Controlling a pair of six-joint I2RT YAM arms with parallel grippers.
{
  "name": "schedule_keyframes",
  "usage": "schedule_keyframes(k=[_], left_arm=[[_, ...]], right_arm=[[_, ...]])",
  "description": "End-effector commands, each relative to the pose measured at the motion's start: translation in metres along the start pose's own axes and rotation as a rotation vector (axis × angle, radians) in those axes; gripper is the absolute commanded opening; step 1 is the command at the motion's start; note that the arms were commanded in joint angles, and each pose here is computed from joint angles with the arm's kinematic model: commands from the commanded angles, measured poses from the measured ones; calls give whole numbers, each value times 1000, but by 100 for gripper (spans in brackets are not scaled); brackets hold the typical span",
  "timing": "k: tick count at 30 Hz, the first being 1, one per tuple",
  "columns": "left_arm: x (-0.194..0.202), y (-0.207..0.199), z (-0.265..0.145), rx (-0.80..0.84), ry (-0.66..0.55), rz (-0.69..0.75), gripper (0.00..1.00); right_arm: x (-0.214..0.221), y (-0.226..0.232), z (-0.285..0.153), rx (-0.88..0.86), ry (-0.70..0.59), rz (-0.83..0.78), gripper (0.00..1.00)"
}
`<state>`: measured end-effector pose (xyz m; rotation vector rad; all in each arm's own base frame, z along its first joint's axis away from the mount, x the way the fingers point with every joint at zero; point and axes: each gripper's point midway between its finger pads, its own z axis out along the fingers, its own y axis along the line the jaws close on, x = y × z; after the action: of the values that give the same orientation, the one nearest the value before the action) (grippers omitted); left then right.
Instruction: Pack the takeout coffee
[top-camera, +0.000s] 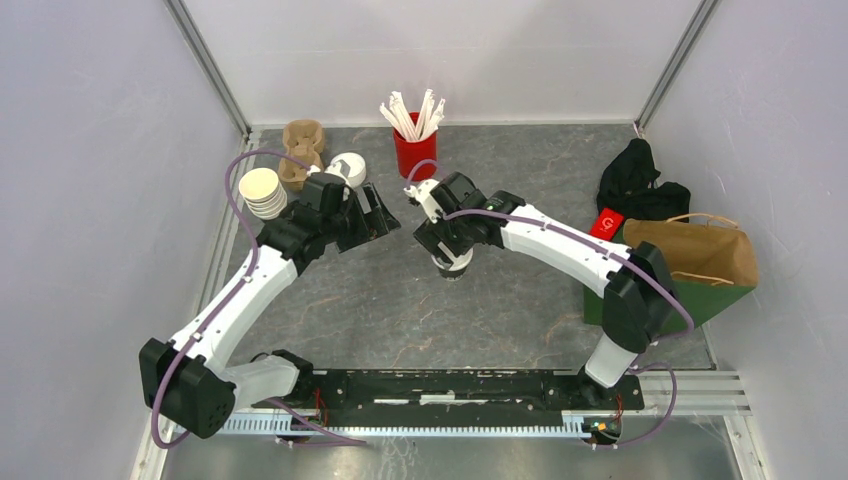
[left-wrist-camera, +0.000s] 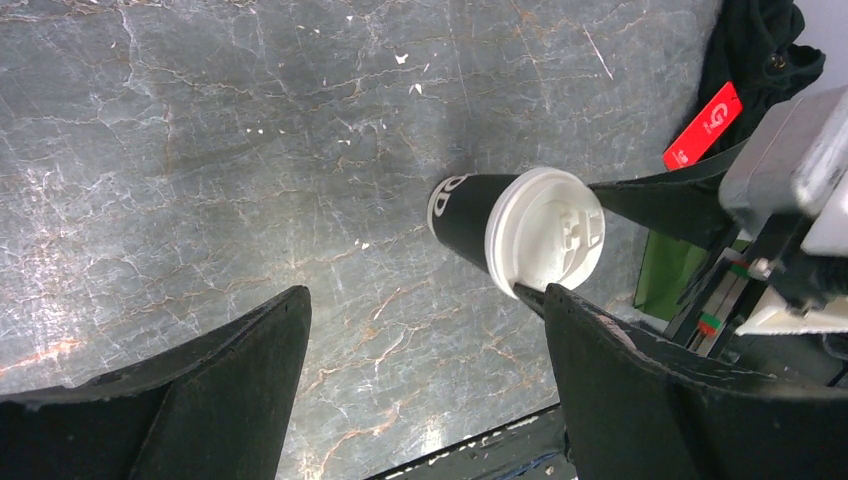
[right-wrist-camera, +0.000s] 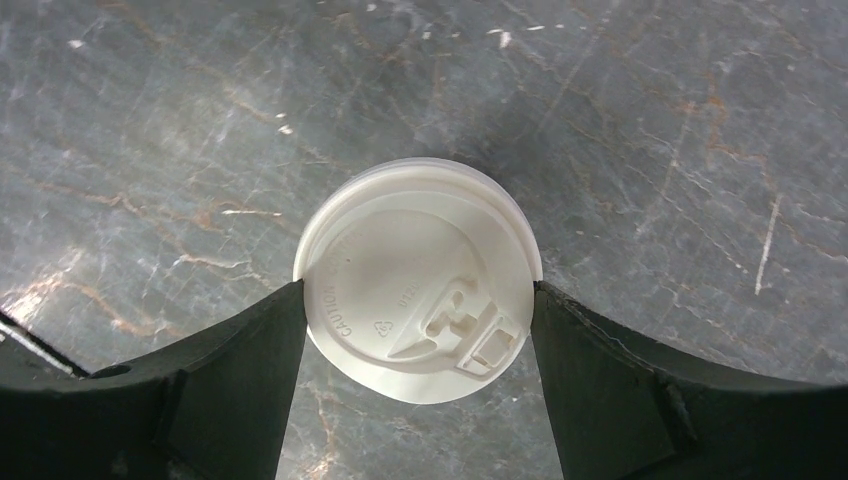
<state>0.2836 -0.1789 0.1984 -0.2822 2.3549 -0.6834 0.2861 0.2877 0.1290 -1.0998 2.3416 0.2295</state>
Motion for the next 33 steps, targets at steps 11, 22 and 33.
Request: schedule_keyframes(k=[11, 22, 33], left_arm=[[-11, -19, -2, 70, -2, 22, 92], [-10, -23, 2, 83, 20, 22, 92], [-12, -29, 7, 100, 35, 27, 92]], right_arm=[[98, -175, 5, 374, 99, 466, 86], [84, -236, -14, 403, 50, 602, 93], [53, -243, -42, 403, -28, 611, 98]])
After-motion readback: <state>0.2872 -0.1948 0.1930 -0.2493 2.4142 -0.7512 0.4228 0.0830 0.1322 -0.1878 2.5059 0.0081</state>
